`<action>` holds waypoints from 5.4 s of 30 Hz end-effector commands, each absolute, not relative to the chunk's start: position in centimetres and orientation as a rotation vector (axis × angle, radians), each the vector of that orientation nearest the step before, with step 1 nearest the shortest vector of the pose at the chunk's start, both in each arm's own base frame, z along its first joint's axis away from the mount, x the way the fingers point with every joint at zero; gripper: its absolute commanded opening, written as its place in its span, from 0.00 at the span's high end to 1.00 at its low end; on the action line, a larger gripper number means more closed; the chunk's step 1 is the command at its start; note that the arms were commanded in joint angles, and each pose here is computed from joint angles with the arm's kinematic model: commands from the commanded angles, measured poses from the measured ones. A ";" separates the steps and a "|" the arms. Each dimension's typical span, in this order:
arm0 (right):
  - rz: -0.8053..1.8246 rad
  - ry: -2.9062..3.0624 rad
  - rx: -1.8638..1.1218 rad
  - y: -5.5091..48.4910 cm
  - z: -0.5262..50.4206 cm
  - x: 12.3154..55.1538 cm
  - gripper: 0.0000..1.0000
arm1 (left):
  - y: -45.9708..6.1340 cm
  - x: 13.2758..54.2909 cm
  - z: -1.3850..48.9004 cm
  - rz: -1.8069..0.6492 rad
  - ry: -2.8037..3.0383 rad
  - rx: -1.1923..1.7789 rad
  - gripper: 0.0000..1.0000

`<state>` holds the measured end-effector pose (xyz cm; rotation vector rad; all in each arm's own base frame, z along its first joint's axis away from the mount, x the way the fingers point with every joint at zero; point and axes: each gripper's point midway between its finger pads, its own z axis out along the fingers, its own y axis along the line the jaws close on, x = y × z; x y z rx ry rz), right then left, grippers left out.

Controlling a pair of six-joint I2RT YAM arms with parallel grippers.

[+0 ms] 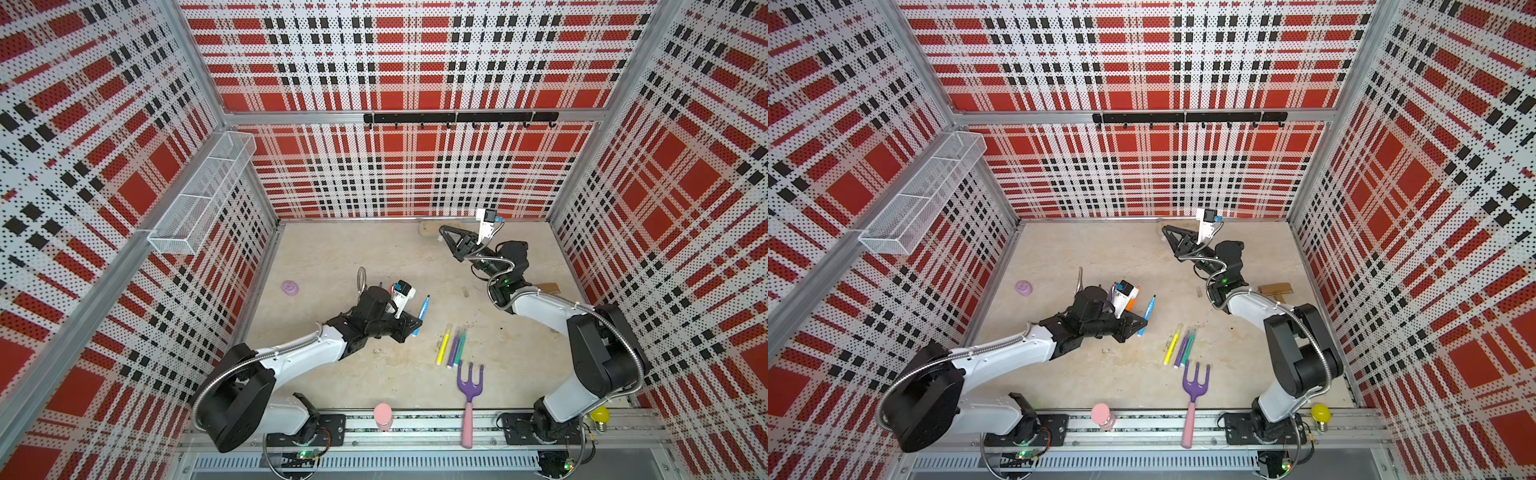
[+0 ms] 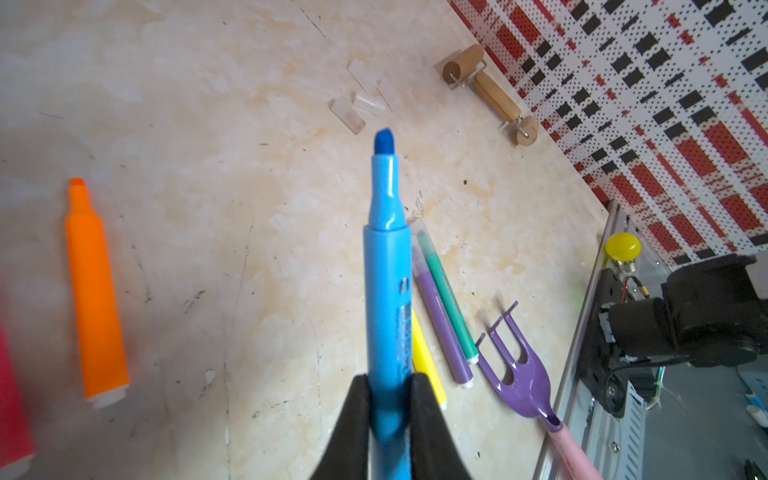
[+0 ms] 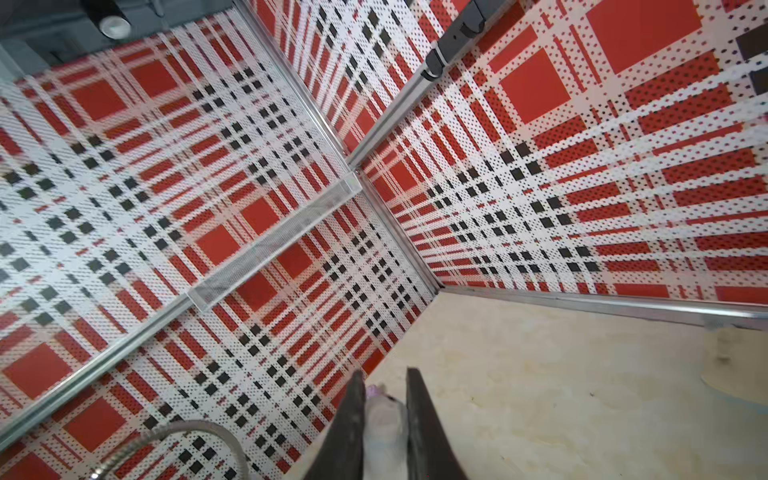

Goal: Remove pen caps from pens
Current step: Place the pen at the middle-left of the table, then place the pen cap to the middle-right of the table, then pick up the pen from the bottom-center of the table.

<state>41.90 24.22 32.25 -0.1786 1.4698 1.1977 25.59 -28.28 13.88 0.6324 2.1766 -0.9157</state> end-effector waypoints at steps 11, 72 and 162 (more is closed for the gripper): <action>0.234 1.953 -0.095 13.1 25.1 41.6 1.00 | -8.5 35.5 11.5 -0.041 2.396 -0.052 1.00; 0.009 2.490 0.074 4.6 6.5 43.9 1.00 | -10.9 37.3 15.6 -0.186 2.263 0.100 0.50; 0.043 2.374 0.065 5.1 10.9 42.4 0.61 | -35.6 18.9 1.2 -0.286 2.722 1.032 0.54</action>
